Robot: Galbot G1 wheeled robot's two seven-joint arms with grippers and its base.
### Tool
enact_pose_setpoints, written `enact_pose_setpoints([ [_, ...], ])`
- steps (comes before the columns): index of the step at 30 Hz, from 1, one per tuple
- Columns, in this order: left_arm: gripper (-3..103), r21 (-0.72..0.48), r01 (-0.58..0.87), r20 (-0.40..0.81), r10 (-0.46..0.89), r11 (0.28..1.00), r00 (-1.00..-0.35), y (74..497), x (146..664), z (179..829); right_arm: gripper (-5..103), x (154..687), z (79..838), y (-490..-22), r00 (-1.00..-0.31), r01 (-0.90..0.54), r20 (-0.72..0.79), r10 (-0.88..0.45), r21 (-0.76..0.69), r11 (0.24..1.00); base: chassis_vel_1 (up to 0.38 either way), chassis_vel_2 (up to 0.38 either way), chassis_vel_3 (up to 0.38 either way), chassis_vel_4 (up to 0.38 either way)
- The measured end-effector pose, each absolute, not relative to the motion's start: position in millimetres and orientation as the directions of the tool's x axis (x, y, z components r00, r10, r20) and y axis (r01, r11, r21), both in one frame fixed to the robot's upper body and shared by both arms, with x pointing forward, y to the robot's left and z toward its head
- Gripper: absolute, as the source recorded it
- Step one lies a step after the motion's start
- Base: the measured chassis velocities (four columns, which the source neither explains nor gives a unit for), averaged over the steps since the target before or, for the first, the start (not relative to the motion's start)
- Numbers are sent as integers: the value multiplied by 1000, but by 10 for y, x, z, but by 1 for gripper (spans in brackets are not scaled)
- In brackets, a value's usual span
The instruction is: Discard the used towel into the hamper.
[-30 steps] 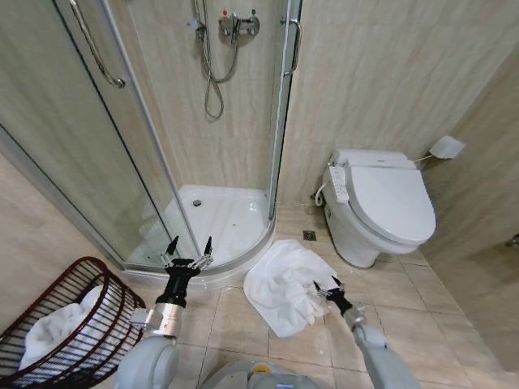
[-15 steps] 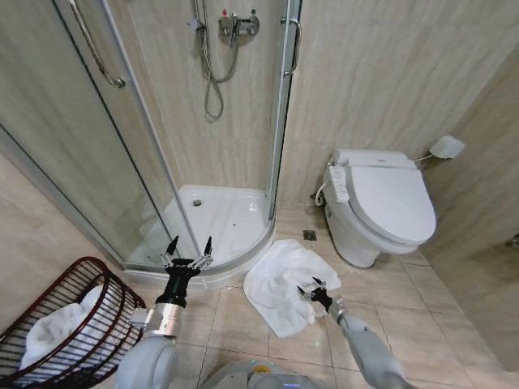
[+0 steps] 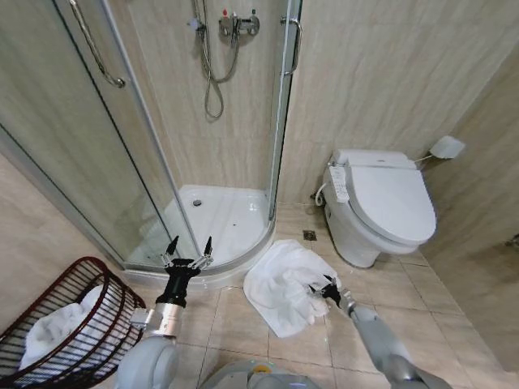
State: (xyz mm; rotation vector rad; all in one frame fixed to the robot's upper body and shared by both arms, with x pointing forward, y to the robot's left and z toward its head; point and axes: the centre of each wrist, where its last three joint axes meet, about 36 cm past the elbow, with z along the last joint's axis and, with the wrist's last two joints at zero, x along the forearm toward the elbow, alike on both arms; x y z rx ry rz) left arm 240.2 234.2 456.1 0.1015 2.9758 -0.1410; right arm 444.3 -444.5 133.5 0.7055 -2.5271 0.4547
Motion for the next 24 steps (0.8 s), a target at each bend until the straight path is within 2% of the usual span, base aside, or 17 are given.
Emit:
enact_pose_setpoints([
  [4, 100, -88, 75, -163, 60, 993, -985, 2342, 2402, 4561, 100, 4481, 1368, -4513, -746, -567, 519, -418, -165, 807, 0, 0, 0, 0],
  [12, 100, -88, 75, -163, 60, 993, -985, 2342, 2402, 4561, 100, 4763, 1452, -4306, -759, -571, 466, -456, -139, 809, 0, 0, 0, 0],
  [19, 100, -88, 75, -163, 60, 993, -985, 2343, 2402, 4561, 100, 4923, 1396, -3863, -733, -556, 446, -514, 43, 830, 0, 0, 0, 0],
  [24, 100, -88, 75, -163, 60, 993, -985, 2342, 2402, 4561, 100, 4953, 1347, -3626, -722, -547, 438, -536, 114, 830, 0, 0, 0, 0],
])
